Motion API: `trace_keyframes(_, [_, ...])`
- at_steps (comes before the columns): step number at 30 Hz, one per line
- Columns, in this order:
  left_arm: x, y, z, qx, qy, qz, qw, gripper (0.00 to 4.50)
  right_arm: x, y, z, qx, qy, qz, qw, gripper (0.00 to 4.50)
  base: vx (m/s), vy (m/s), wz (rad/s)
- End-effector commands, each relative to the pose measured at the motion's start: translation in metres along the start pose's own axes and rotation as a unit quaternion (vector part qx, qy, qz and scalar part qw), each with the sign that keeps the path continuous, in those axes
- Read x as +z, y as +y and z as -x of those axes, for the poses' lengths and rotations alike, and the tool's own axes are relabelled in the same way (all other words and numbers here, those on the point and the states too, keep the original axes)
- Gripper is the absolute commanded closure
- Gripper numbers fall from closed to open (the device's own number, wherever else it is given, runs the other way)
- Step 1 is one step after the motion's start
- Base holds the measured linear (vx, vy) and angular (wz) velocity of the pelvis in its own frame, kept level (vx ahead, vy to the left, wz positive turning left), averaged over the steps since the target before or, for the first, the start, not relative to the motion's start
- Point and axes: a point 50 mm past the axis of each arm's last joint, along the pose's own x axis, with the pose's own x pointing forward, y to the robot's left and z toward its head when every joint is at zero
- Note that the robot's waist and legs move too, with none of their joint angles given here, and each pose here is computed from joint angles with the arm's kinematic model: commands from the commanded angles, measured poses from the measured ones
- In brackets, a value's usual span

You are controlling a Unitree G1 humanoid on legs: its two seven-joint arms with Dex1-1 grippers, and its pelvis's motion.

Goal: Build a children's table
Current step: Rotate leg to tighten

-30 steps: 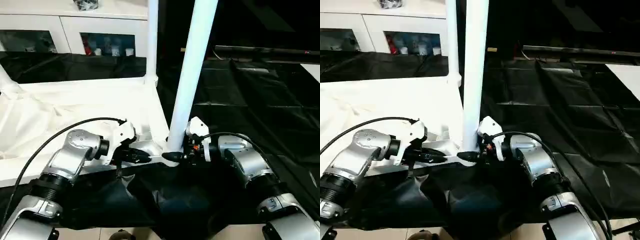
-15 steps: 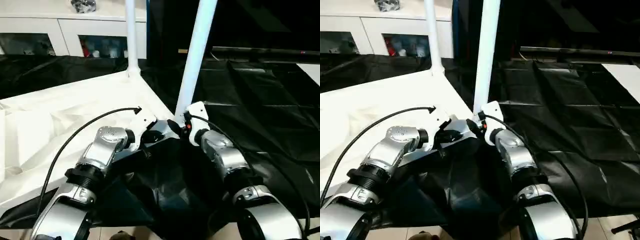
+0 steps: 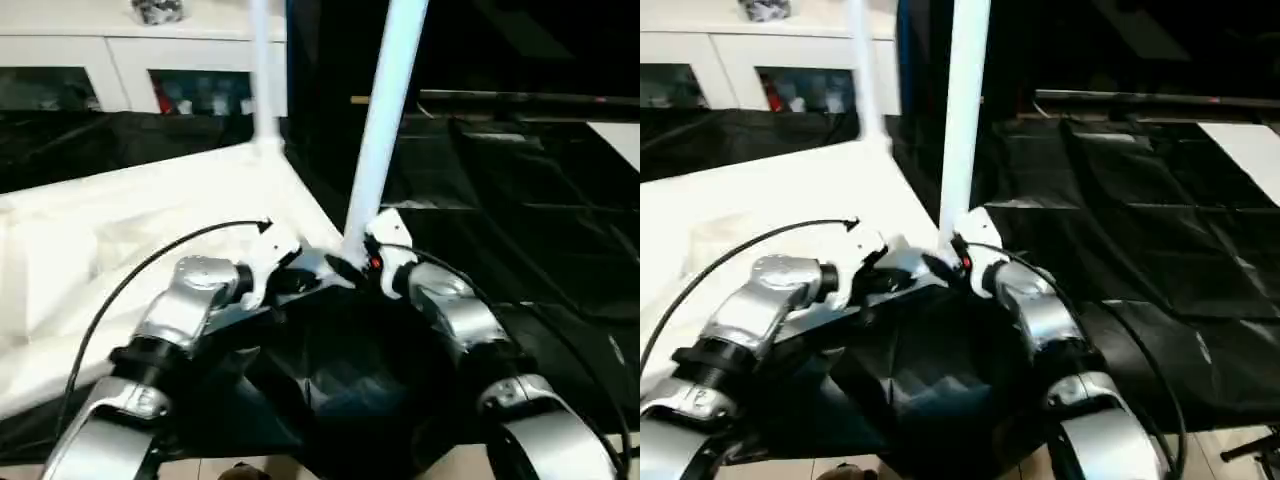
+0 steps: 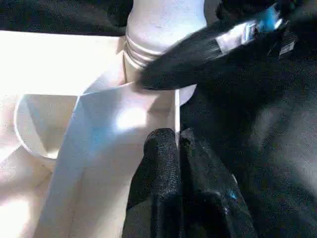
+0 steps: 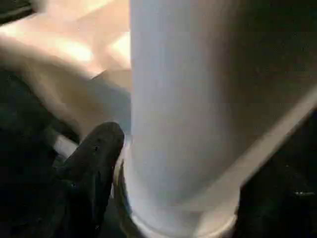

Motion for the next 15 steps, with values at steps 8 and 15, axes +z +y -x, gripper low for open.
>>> trace_keyframes(8, [-0.001, -0.009, 0.01, -0.078, -0.006, -0.026, 0.997, 4.5, 0.003, 0.011, 0.013, 0.159, 0.013, 0.018, 0.987, 1.15, 0.0, 0.0, 0.0])
trace_keyframes(15, [-0.005, -0.01, 0.017, -0.093, -0.003, -0.023, 0.995, 4.5, 0.007, 0.011, 0.017, 0.185, 0.007, 0.008, 0.983, 1.74, 0.0, 0.0, 0.0])
